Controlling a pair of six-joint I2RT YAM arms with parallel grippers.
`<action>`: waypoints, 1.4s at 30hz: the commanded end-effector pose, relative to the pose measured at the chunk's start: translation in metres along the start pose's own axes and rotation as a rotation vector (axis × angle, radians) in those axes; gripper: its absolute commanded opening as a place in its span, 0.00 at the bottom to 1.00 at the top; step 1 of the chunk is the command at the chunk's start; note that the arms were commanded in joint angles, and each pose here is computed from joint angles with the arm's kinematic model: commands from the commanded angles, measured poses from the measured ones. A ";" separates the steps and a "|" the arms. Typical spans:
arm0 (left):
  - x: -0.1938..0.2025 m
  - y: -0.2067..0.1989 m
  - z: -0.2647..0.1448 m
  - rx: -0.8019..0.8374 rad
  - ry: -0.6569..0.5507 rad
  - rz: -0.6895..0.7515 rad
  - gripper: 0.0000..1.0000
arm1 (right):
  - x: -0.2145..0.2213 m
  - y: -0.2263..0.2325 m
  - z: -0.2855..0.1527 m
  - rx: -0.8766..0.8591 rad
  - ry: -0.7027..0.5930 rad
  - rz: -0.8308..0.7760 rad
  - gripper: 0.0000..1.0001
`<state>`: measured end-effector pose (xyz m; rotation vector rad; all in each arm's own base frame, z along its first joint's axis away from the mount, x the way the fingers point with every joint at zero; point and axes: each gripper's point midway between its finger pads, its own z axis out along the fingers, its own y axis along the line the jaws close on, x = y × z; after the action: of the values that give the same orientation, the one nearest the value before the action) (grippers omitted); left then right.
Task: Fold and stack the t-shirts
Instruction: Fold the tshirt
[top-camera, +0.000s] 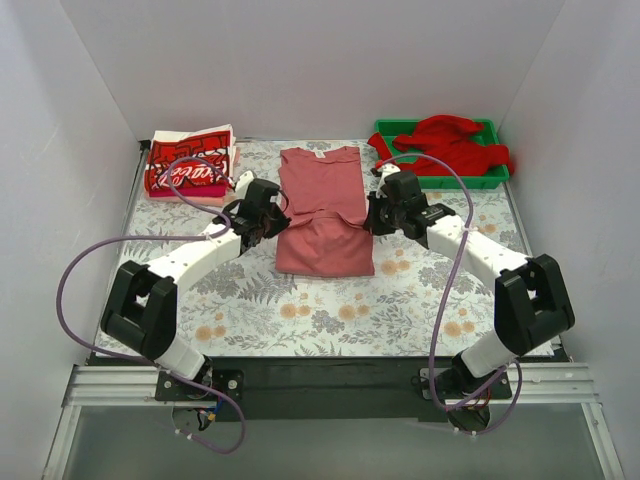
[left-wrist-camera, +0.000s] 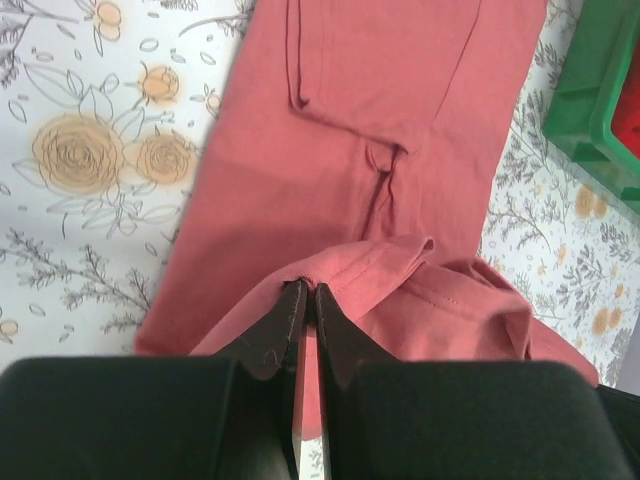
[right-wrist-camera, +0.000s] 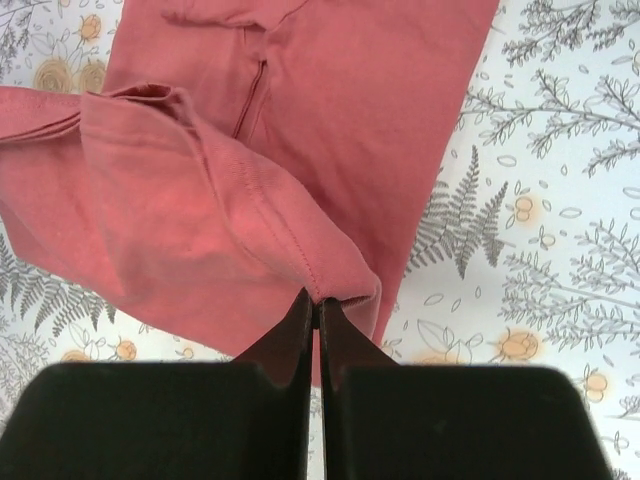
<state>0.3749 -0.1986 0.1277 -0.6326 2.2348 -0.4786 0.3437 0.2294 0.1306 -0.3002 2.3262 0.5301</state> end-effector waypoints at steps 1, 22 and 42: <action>-0.026 -0.015 0.004 0.046 -0.043 0.003 0.00 | -0.036 0.003 0.006 -0.050 -0.068 -0.040 0.01; -0.042 -0.001 0.077 0.034 0.051 0.020 0.05 | -0.057 -0.034 0.065 -0.091 -0.006 -0.014 0.07; 0.034 0.043 -0.004 0.116 0.227 -0.044 0.92 | 0.043 -0.019 -0.001 -0.209 0.028 0.163 0.98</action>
<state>0.3613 -0.1769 0.0938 -0.5726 2.3645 -0.6586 0.3318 0.2001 0.0902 -0.2479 2.3955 0.7450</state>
